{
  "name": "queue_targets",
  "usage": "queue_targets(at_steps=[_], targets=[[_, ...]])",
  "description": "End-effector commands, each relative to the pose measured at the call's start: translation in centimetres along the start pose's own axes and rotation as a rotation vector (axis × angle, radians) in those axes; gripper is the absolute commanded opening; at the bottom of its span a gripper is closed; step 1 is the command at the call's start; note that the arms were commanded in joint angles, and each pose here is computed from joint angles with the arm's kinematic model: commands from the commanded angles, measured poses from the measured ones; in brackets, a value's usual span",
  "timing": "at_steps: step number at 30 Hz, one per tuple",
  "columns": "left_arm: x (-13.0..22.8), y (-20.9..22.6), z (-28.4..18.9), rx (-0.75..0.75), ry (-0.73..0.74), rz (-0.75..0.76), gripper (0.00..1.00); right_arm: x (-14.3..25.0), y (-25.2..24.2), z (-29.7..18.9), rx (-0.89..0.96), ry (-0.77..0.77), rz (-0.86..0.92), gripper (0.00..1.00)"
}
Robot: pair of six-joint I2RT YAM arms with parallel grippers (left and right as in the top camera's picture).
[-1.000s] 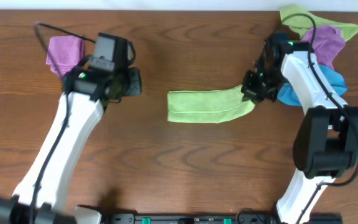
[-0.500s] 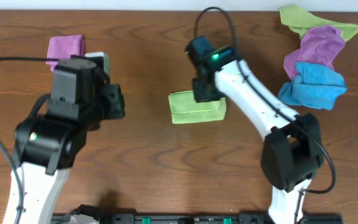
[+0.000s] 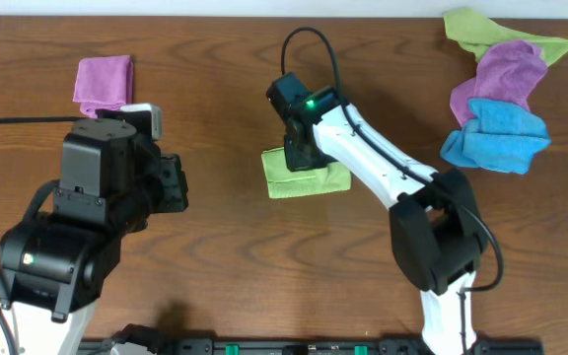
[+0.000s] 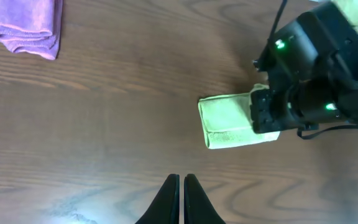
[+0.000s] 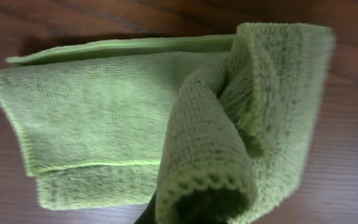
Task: Fold the cloth
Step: 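Fold the strip's right end leftward over the left half with the right gripper, then grasp the folded green bundle with the left gripper as the right releases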
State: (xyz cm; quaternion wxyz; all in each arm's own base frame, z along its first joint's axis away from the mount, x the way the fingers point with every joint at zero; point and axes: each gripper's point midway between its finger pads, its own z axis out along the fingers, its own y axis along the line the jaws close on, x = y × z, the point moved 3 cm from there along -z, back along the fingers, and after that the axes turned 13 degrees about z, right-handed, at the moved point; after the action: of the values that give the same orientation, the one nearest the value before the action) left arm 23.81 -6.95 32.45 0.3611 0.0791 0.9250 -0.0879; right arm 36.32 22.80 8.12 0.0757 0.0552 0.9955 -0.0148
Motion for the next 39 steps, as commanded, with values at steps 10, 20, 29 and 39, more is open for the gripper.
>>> queue_targets(at_steps=[10, 20, 29, 39], targets=[[-0.1, 0.1, -0.3, -0.006, -0.007, -0.011, 0.06, 2.2, 5.4, -0.4, -0.122, -0.009, -0.070, 0.01], [0.0, 0.1, -0.3, -0.007, -0.003, -0.011, 0.06, 3.0, 7.1, -0.7, -0.183, -0.001, -0.096, 0.92], [0.5, 1.5, 2.3, -0.092, 0.052, -0.016, 0.11, 1.0, 8.2, -2.6, -0.459, 0.124, -0.053, 0.30], [4.2, -1.8, 13.2, 0.179, 0.238, -0.054, 0.90, -3.8, -2.5, -4.3, -0.220, 0.083, 0.092, 0.02]])
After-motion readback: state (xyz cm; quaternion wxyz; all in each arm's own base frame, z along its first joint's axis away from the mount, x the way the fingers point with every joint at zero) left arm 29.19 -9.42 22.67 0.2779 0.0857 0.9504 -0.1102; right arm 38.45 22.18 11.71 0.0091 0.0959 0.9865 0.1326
